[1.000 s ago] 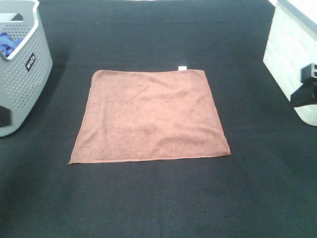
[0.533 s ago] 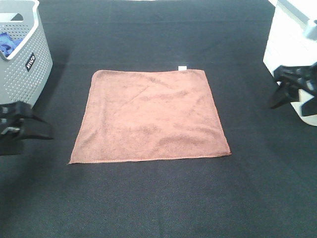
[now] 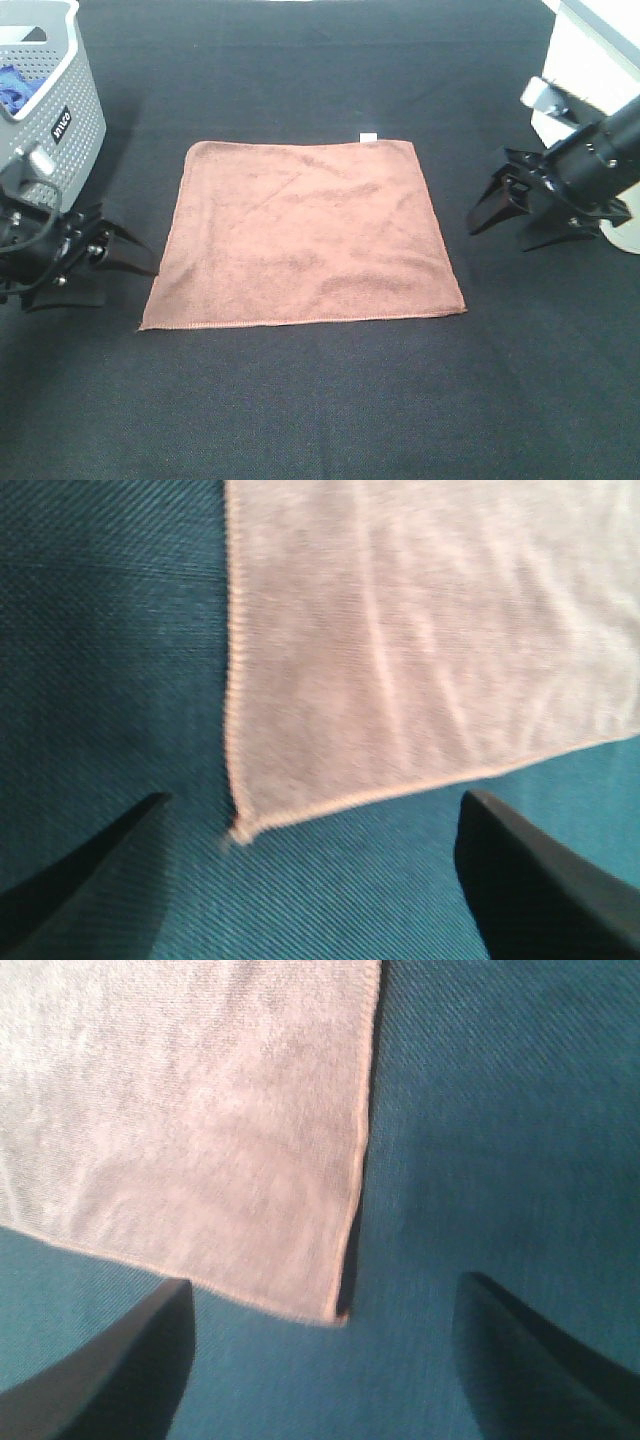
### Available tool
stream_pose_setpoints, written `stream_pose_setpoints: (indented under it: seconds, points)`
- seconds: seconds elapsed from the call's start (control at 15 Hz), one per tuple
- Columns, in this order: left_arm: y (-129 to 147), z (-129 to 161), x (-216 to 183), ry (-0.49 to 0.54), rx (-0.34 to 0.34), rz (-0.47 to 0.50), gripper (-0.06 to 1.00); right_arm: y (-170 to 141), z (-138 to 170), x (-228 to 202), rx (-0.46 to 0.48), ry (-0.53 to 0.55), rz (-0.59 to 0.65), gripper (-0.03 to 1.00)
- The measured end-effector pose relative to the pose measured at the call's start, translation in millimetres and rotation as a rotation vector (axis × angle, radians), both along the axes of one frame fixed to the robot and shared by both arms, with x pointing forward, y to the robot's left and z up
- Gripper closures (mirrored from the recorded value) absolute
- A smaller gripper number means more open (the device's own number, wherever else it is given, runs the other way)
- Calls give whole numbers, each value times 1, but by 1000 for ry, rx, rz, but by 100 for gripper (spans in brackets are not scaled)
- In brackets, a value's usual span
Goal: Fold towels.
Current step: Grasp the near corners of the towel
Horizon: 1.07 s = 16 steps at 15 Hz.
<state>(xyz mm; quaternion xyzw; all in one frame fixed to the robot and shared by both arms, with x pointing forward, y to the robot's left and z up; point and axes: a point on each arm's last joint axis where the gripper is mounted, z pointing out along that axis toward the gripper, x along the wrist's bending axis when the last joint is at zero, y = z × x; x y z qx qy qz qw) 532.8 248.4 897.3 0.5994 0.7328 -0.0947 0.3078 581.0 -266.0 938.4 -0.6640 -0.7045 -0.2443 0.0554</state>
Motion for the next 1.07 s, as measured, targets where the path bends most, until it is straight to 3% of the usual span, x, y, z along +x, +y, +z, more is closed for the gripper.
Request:
stream_pose_setpoints:
  seconds: [0.2,0.6,0.87,1.07]
  points:
    - [0,-13,12,23,3,-3,24,0,-18,23,6,33,14,28]
    - [-1,-29,26,29,23,8,26,0,-52,28,6,113,31,24]
    - [-36,-35,39,5,29,-63,27,5,-61,31,67,124,21,24]
    - [-61,-42,50,18,-11,-67,27,32,-67,30,94,140,73,25]
